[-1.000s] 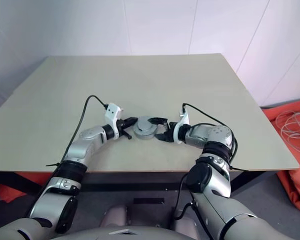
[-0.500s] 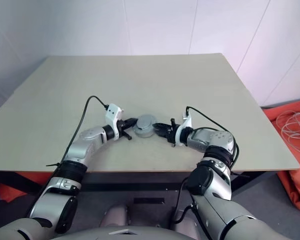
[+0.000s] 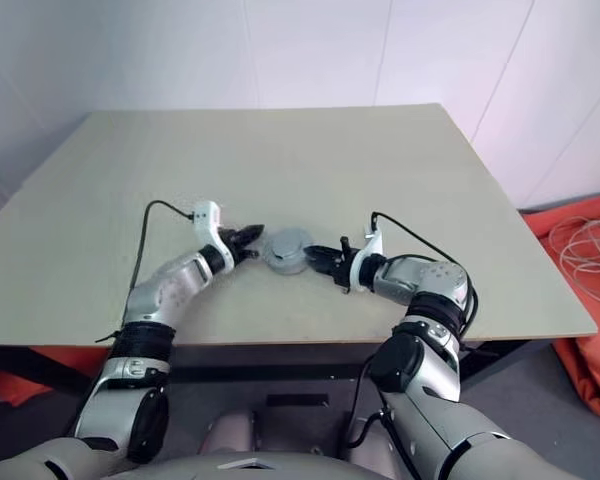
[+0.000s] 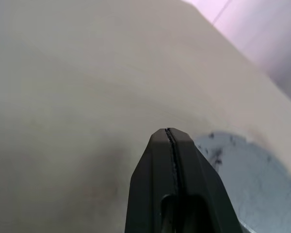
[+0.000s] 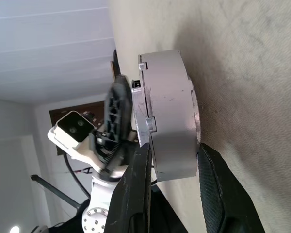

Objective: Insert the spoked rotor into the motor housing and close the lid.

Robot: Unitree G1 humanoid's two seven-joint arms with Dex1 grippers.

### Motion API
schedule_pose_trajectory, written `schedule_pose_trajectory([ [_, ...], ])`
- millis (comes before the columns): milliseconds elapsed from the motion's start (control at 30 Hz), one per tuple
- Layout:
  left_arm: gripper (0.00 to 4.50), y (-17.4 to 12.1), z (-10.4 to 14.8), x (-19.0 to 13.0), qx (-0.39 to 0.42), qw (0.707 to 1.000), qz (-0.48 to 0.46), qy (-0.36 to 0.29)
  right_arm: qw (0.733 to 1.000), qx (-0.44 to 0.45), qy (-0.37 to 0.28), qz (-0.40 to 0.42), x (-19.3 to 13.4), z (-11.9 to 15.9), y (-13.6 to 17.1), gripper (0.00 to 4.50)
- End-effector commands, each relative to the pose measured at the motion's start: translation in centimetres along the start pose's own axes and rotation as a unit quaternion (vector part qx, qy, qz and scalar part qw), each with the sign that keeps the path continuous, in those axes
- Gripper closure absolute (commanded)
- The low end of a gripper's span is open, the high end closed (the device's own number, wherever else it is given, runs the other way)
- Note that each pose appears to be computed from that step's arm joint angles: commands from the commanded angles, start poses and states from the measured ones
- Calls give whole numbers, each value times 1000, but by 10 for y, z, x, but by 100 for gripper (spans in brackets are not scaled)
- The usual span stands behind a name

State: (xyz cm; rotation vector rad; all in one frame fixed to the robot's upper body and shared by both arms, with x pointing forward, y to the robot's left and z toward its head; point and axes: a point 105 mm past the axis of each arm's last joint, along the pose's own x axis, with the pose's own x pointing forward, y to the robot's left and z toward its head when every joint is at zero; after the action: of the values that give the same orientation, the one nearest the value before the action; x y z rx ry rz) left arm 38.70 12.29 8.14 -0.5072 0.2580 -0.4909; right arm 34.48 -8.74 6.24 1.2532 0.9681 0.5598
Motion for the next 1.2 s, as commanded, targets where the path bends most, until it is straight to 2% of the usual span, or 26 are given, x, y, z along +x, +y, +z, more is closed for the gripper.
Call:
schedule_pose_trajectory([
  [33, 388, -3, 28, -15, -29, 998, -28, -50, 998, -28, -4, 54, -3, 5, 29, 335],
  [100, 329, -5, 34, -22, -62, 995, -49, -67, 998, -30, -1, 58, -3, 4, 31, 335],
  [233, 199, 15, 32, -39, -121, 990, -22, -68, 997, -41, 1, 70, -3, 4, 37, 335],
  [433, 2, 10, 31, -59, -217, 970, -81, -71, 993, -65, 3, 95, -8, 6, 52, 335],
  [667, 0, -19, 28, -71, -289, 940, -177, -49, 985, -99, 13, 138, -12, 5, 77, 335],
  [867, 0, -26, 23, -73, -314, 929, -191, -31, 979, -119, 32, 164, -9, -2, 94, 335],
  [1200, 0, -46, 30, -72, -322, 915, -236, -51, 973, -137, 71, 170, 0, -25, 96, 335],
])
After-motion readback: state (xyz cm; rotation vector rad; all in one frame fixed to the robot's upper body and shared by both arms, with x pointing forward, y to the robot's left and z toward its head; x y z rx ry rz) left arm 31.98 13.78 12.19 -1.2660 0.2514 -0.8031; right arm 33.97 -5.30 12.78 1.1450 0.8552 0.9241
